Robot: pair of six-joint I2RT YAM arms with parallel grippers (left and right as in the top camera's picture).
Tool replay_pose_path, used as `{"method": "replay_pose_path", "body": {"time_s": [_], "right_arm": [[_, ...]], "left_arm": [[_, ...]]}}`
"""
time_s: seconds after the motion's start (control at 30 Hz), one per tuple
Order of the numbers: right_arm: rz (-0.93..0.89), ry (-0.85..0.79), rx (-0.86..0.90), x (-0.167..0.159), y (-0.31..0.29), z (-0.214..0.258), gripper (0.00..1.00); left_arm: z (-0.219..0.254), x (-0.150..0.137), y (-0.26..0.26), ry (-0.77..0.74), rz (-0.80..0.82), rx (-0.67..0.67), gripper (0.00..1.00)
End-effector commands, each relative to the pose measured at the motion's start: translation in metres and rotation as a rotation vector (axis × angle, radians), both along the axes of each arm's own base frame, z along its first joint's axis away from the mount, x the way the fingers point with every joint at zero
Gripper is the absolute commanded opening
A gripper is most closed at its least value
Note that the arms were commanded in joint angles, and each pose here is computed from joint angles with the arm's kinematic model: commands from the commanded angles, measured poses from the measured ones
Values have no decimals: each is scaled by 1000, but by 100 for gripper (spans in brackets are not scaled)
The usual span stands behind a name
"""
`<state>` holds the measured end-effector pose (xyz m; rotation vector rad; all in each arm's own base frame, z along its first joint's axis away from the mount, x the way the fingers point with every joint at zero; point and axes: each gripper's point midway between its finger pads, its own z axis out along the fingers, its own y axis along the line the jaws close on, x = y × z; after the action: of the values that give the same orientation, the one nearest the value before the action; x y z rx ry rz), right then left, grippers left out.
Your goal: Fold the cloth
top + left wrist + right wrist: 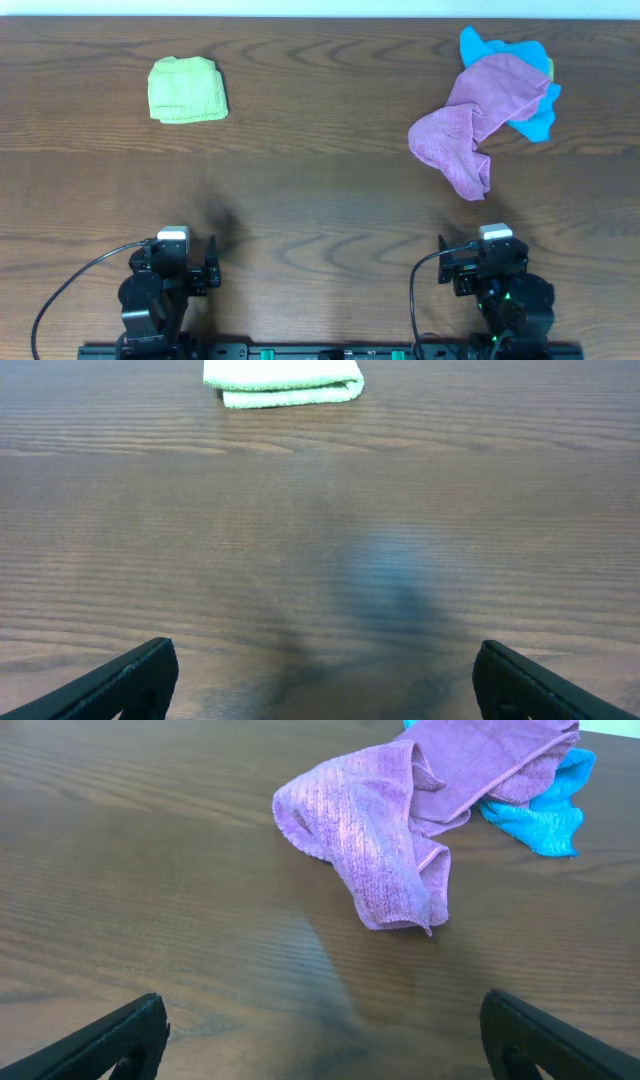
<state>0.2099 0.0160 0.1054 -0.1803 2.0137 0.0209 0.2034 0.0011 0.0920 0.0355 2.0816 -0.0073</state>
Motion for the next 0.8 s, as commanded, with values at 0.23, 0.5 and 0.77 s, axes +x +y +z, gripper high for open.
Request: {"method": "replay_pose_path", "body": {"time_s": [0.23,0.5,0.77], "right_arm": [[-133,18,175,8,-10,30,99],[-191,138,182,42,-23,77,99],[-213,300,194,100,-28,109,99]], "left_arm": [[-2,0,0,0,-2,7,96],[-2,0,0,0,-2,7,95],[-2,0,0,1,-2,7,95]]}}
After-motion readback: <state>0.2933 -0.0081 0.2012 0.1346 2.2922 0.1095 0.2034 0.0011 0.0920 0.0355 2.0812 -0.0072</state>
